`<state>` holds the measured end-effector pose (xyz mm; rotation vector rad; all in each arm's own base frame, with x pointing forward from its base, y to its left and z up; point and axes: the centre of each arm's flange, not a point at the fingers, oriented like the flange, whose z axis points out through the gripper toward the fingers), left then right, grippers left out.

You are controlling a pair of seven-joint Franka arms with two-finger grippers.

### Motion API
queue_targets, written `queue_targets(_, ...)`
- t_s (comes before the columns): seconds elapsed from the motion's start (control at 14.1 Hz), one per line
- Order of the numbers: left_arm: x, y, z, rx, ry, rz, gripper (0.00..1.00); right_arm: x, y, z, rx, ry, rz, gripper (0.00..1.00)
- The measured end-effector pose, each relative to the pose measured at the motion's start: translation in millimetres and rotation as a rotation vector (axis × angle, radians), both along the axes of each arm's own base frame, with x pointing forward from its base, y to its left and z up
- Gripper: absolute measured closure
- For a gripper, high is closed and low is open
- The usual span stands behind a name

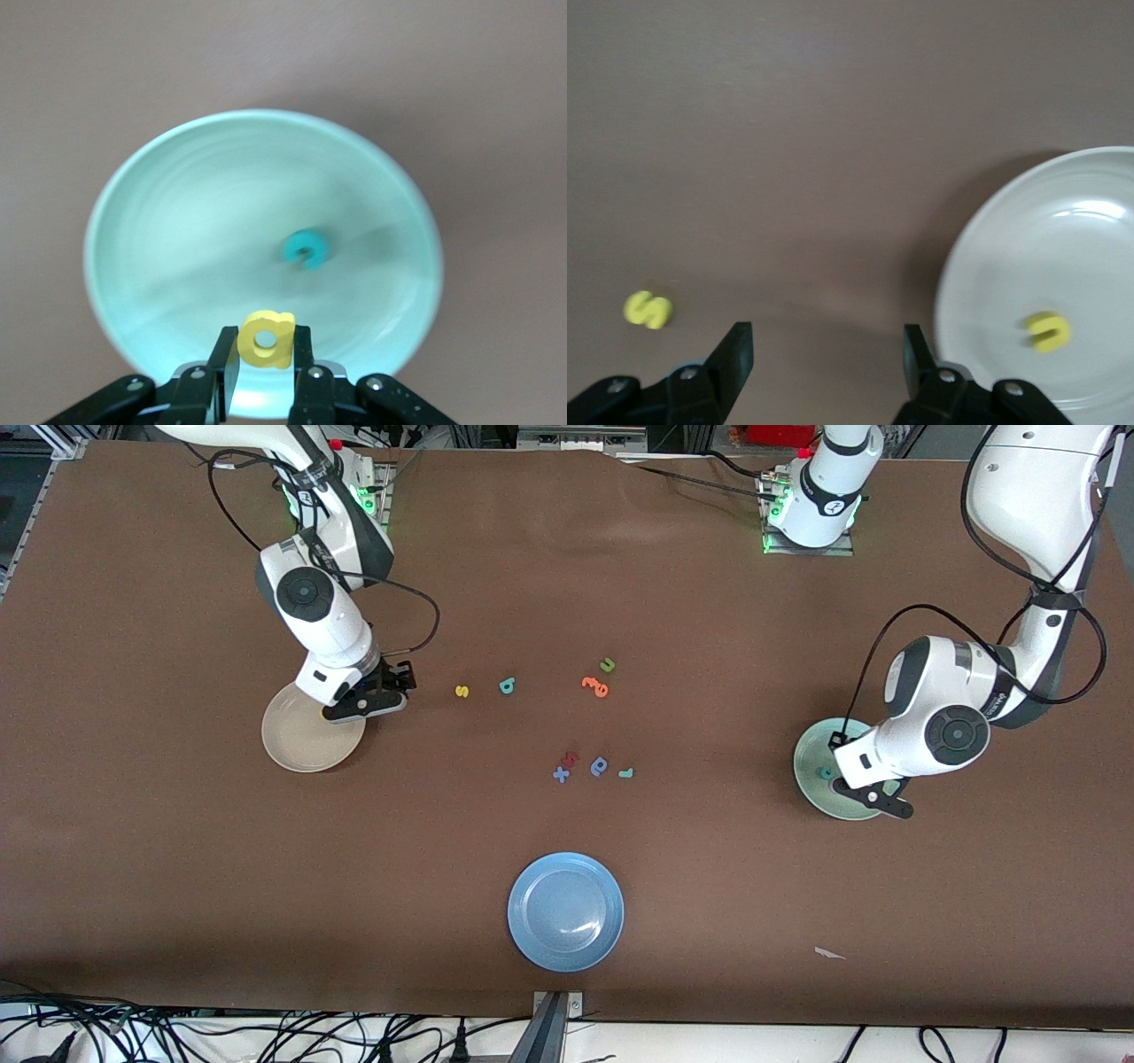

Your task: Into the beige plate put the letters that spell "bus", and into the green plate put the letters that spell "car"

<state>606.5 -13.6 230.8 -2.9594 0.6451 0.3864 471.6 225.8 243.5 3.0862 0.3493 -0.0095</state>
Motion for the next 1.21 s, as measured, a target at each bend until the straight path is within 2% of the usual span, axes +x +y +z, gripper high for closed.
queue_targets(0.14, 0, -2, -3, -0.009, 0.003, 0.009, 0.48, -13, 38, -7, 0.009, 0.007, -0.04, 0.23)
queue_targets(0.35, 3, -40, 4, -0.072, -0.014, 0.253, 0.18, -26, 79, -17, 0.025, 0.014, -0.079, 0.23)
queue_targets(0.5, 2, -83, 10, -0.101, -0.013, 0.434, 0.01, -28, 85, -25, 0.039, 0.017, -0.093, 0.23)
queue_targets(0.78, -2, -176, 25, -0.051, -0.044, 0.749, 0.0, -27, 84, -43, 0.063, 0.023, -0.102, 0.24)
queue_targets(0.92, -5, -218, 28, -0.062, -0.075, 0.93, 0.0, -28, 85, -51, 0.07, 0.029, -0.103, 0.24)
queue_targets(1.21, -22, -289, 3, -0.056, -0.116, 1.273, 0.0, -36, 82, -68, 0.09, 0.029, -0.097, 0.24)
